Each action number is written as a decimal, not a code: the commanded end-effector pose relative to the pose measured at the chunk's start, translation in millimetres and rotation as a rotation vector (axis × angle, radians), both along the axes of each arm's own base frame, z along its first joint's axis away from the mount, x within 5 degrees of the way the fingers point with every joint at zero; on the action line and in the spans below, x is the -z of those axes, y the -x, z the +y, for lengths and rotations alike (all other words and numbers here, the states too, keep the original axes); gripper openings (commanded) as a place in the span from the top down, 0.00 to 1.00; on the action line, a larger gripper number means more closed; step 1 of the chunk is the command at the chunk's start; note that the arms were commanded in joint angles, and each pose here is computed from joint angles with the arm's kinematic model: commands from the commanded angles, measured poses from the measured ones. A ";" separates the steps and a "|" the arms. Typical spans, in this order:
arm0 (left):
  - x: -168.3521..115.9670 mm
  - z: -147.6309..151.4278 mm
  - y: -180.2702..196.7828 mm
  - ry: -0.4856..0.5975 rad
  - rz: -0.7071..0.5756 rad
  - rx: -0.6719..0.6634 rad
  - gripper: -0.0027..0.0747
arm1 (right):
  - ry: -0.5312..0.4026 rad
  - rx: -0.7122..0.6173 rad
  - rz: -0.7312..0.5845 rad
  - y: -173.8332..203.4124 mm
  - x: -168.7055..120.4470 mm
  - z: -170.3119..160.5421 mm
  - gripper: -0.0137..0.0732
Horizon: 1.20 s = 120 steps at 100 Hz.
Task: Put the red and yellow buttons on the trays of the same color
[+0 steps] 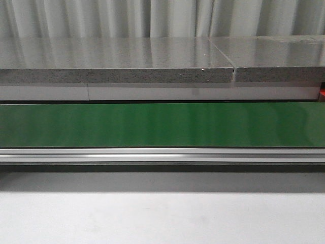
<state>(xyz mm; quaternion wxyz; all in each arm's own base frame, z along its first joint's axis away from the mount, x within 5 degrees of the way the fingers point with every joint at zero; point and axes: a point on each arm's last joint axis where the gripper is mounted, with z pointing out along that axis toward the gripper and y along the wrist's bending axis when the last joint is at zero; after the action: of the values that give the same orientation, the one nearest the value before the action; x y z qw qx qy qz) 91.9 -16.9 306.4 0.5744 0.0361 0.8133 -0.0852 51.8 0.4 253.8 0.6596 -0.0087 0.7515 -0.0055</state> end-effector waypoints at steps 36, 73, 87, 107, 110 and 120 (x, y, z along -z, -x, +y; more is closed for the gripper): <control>-15.3 0.2 -1.5 0.025 -0.095 -0.009 0.99 | -0.022 0.011 -0.146 -2.4 47.1 -0.8 0.92; -15.3 0.2 -1.5 0.025 -0.095 -0.009 0.99 | -0.033 0.011 -0.158 -3.3 51.0 -0.8 0.92; -15.3 0.2 -1.5 0.025 -0.095 -0.009 0.99 | -0.033 0.011 -0.158 -3.3 51.1 -0.8 0.92; -15.3 0.2 -1.5 0.025 -0.095 -0.009 0.99 | -0.033 0.011 -0.158 -3.3 51.1 -0.8 0.92; -15.3 0.2 -1.5 0.025 -0.095 -0.009 0.99 | -0.033 0.011 -0.158 -3.3 51.1 -0.8 0.92; -15.3 0.2 -1.5 0.025 -0.095 -0.009 0.99 | -0.033 0.011 -0.158 -3.3 51.1 -0.8 0.92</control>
<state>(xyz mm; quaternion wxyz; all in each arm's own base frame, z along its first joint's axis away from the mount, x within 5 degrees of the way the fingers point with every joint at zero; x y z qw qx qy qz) 91.8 -16.9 306.5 0.5745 0.0361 0.8132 -0.0852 56.4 -0.5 190.9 0.6773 0.0115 0.7356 0.0062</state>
